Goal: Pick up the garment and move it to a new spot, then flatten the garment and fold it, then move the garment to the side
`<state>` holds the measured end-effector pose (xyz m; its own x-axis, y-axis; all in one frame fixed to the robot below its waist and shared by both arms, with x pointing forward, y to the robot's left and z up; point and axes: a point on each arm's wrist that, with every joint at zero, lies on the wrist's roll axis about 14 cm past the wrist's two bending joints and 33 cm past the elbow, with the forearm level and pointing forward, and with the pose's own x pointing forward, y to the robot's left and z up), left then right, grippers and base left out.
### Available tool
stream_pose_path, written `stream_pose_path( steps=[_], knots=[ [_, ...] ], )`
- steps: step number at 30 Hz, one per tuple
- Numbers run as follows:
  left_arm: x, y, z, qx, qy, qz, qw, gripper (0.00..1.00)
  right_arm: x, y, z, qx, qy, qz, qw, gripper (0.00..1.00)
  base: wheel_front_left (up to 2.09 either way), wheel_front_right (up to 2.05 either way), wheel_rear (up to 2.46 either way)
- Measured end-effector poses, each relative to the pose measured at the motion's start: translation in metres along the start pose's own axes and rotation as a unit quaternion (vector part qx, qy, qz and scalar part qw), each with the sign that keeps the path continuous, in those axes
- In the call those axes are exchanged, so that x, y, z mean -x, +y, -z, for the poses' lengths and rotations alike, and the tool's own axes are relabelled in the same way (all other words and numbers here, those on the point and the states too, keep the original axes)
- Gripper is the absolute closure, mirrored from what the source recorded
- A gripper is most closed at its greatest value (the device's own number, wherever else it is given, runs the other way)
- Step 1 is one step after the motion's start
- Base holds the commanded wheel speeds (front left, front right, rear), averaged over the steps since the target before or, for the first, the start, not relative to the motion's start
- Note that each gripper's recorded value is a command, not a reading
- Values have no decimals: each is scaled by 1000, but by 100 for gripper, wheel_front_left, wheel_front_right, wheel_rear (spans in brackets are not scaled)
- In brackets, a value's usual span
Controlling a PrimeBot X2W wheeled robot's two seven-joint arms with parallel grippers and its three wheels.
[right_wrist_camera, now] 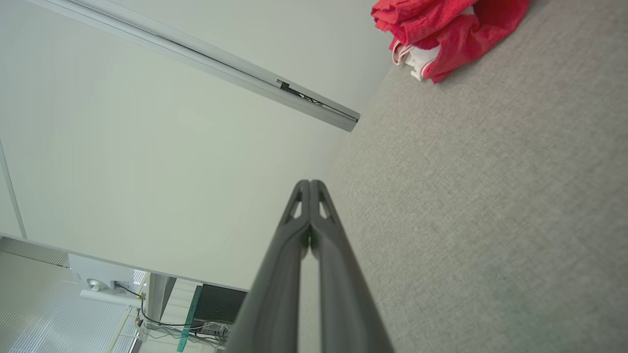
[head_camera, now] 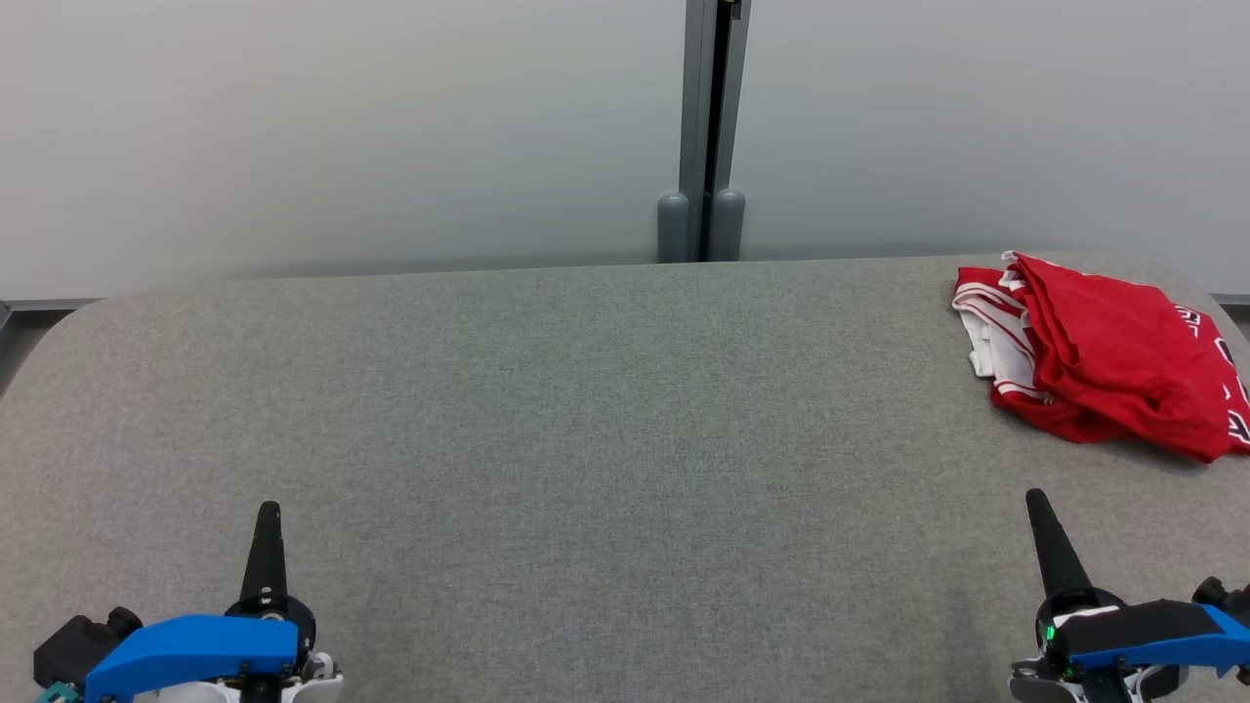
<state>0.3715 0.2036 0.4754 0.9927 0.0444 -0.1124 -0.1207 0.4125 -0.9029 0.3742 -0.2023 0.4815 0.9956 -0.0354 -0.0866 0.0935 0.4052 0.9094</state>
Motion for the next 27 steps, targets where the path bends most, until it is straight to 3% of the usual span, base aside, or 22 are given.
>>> stream_pose_path(
  steps=[27],
  knots=[
    [-8, -16, -5, 122, 5, 28, 992, 100, -6, 11, -3, -120, 5, -19, 993, 100, 0, 0, 0]
  ],
)
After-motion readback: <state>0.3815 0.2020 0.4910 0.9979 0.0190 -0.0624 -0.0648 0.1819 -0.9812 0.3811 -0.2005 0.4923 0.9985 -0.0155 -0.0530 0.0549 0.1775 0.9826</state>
